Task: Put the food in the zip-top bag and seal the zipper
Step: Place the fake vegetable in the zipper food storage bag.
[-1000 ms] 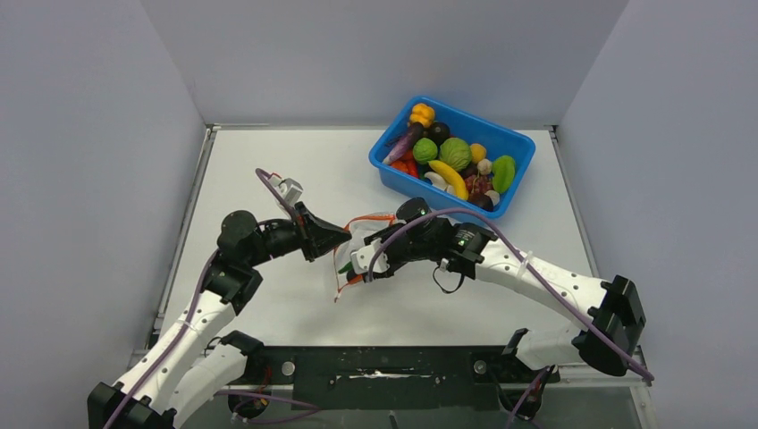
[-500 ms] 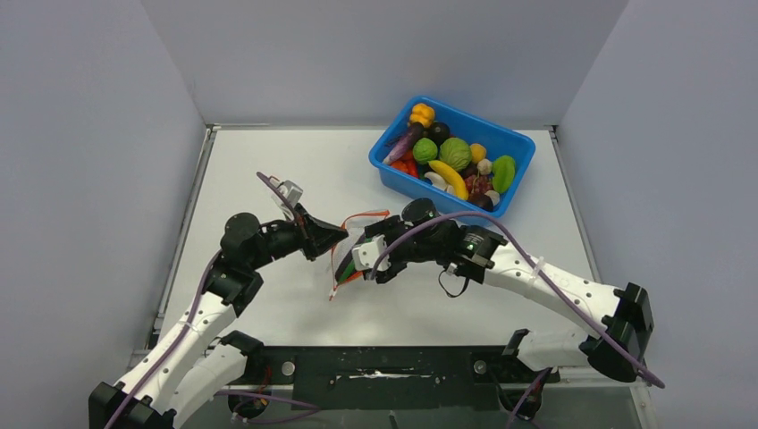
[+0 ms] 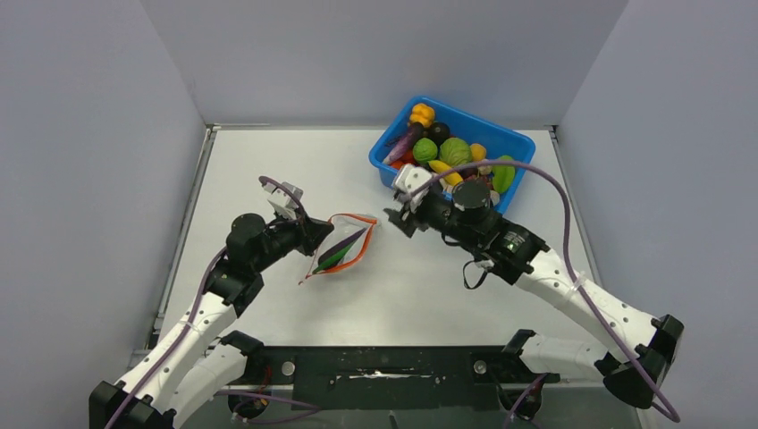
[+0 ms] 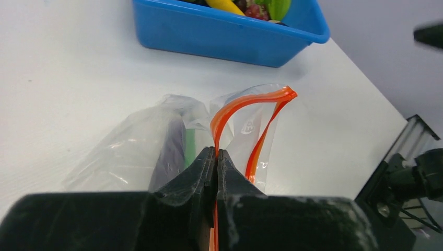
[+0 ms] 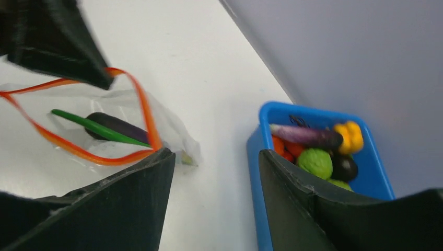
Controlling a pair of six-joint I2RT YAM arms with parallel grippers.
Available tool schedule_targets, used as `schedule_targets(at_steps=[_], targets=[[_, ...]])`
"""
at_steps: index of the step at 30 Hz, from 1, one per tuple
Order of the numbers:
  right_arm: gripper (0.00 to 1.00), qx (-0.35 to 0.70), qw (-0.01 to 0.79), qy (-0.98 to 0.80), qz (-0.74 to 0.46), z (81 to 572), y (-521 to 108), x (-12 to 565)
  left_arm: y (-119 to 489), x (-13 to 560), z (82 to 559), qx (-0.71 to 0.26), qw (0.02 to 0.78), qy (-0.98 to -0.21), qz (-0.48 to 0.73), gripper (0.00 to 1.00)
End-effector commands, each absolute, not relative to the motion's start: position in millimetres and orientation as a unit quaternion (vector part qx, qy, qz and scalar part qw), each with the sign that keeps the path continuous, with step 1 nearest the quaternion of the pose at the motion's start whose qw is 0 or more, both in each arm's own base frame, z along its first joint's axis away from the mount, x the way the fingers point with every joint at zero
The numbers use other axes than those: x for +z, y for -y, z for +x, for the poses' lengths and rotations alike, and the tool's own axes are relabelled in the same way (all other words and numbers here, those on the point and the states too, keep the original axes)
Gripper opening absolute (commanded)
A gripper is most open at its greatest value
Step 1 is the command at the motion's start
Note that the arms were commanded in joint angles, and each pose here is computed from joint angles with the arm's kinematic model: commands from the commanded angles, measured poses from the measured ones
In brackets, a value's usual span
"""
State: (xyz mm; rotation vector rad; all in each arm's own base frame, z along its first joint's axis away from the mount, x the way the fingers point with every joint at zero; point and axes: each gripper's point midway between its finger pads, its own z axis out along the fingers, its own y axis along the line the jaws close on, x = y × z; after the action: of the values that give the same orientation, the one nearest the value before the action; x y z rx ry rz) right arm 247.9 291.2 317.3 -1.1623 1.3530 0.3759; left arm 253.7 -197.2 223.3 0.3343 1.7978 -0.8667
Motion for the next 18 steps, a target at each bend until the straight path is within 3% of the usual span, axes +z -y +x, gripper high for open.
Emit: schedule_targets(at_steps=[1,6,18], targets=[[0.6,0.136,0.639,-0.694,-0.303,309.6,-229.2,348.1,178.7,238.5,273.9,-0.295,0.583,-0.745,0.134,0.0],[0.61,0.11,0.624,-0.754,-0.173,354.0,-175.1,339.1,169.2,234.4,280.9,-0.26,0.592,-0.751,0.134,0.0],[0.72,-0.007,0.56,-0.828,-0.012,442.3,-59.9,280.1,193.3,212.9,269.5,-0.338,0.539,-0.76,0.134,0.0]])
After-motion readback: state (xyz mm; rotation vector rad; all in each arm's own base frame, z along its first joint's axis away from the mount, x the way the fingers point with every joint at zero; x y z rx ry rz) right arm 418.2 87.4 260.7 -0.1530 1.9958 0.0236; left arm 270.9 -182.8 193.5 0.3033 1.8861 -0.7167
